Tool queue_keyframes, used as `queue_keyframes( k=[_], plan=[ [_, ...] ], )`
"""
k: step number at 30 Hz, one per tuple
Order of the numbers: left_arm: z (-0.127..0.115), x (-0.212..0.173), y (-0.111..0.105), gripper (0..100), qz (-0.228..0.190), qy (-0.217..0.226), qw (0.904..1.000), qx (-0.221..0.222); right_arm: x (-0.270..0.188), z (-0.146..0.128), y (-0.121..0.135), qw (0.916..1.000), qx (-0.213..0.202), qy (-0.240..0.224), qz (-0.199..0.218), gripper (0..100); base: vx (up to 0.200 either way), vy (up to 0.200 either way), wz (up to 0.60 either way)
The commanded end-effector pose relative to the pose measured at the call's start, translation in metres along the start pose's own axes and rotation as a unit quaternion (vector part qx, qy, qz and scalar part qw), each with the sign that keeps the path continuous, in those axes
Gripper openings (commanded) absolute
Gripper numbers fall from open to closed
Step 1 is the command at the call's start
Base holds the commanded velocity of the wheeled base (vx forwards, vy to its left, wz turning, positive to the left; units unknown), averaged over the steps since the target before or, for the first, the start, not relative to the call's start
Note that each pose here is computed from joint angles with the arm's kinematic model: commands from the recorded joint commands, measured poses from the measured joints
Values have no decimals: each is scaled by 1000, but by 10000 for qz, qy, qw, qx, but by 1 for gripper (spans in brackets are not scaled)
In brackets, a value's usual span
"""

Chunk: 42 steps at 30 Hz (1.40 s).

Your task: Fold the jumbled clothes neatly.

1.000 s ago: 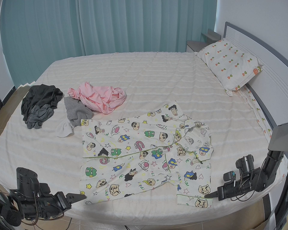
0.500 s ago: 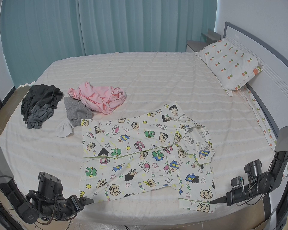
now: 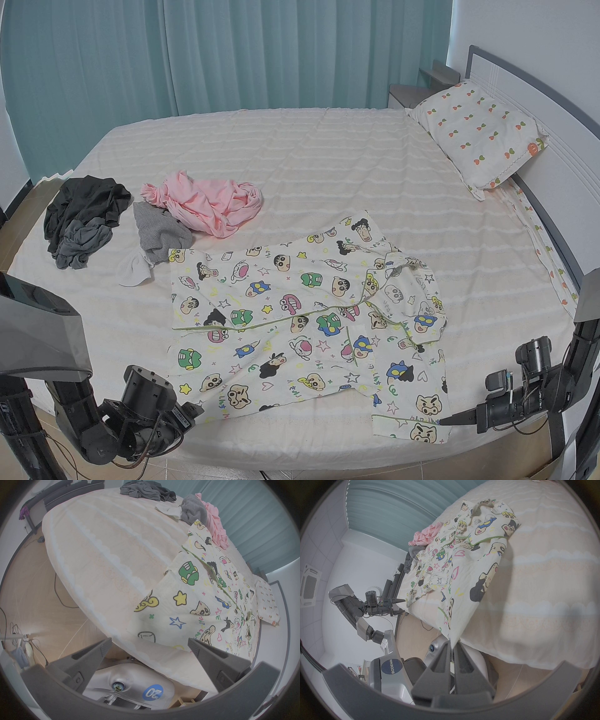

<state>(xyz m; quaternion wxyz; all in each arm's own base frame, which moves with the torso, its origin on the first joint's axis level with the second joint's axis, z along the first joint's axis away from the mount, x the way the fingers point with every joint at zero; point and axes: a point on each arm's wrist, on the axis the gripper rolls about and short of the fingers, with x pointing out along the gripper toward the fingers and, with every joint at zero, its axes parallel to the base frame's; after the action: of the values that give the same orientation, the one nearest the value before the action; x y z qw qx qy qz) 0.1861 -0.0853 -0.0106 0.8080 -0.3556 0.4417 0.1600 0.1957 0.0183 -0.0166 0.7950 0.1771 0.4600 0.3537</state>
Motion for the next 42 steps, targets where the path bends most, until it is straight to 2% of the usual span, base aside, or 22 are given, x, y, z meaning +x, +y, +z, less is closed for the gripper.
queue_keyframes(
  k=[1, 13, 22, 23, 31, 42],
  plan=[
    [-2, 12, -5, 100, 72, -28, 9999, -93, 0, -8, 0, 9999, 97, 78, 19, 0, 0, 0, 0],
    [4, 34, -15, 100, 215, -399, 9988, -194, 0, -8, 0, 9999, 87, 81, 50, 0, 0, 0, 0],
    [3, 42, -15, 100, 389, -614, 9972, -149, -1, -10, 1, 9998, 99, 87, 119, 0, 0, 0, 0],
    [3, 42, -15, 0, 402, -612, 9972, -138, -1, -10, 1, 9998, 99, 87, 119, 0, 0, 0, 0],
    [3, 38, -11, 0, 510, -795, 9955, -118, -2, -15, 4, 9997, 164, 155, 123, 0, 0, 0, 0],
    [7, 13, -6, 0, 357, -870, 9956, 34, -6, -21, 7, 9997, 128, 149, 131, 0, 0, 0, 0]
  ],
)
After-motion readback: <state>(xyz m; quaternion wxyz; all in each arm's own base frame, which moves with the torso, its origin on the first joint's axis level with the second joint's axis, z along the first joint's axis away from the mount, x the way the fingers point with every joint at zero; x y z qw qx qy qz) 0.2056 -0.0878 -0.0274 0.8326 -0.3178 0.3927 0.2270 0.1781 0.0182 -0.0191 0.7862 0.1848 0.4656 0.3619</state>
